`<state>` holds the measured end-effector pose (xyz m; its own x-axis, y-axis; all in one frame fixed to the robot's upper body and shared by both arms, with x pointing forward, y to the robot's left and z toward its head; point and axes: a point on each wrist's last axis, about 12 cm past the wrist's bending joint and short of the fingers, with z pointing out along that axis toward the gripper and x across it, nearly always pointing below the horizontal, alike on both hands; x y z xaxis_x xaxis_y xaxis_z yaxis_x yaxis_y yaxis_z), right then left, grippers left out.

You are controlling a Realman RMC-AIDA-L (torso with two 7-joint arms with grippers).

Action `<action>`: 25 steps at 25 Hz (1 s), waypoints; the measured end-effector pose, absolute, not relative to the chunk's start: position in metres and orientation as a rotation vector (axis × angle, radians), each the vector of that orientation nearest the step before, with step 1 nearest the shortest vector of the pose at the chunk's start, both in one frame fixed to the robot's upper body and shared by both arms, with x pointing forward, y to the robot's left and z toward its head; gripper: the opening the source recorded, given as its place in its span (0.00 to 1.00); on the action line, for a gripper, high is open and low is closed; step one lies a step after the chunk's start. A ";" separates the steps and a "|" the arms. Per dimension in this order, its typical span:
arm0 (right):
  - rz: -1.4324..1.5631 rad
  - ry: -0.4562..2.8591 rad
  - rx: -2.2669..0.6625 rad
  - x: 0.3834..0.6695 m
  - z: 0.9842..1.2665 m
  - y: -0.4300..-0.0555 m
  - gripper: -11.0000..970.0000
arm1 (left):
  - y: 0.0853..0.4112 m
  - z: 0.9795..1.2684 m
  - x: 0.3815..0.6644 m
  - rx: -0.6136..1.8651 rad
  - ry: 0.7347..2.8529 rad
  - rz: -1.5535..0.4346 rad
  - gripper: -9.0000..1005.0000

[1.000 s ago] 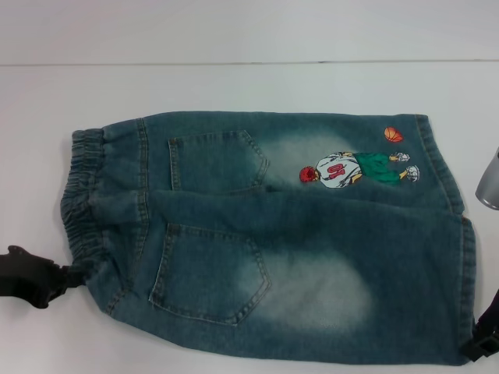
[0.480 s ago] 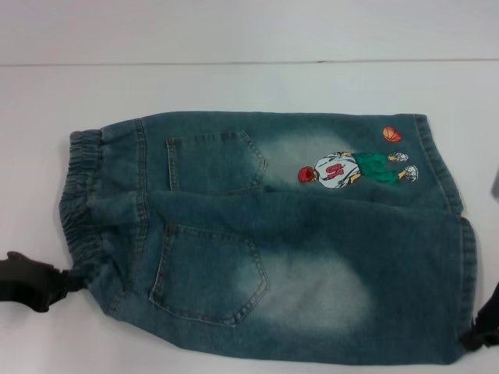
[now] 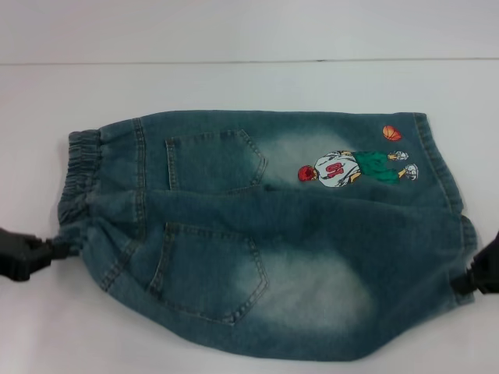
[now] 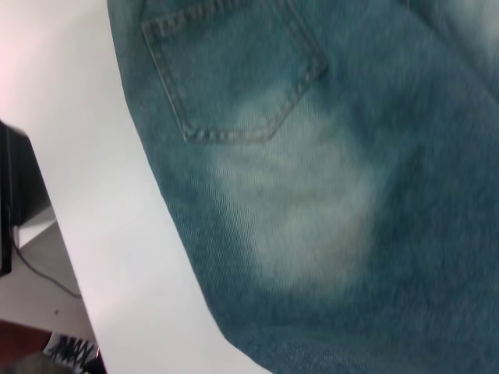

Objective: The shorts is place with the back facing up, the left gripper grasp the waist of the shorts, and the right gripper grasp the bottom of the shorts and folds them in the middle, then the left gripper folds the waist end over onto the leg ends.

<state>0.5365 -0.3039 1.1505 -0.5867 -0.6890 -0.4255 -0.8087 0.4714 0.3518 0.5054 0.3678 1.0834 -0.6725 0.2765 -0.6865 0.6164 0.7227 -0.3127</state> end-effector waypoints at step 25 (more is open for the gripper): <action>0.561 2.243 -0.627 0.583 1.167 -0.342 0.03 | 0.374 1.118 0.563 0.431 2.288 -0.540 0.08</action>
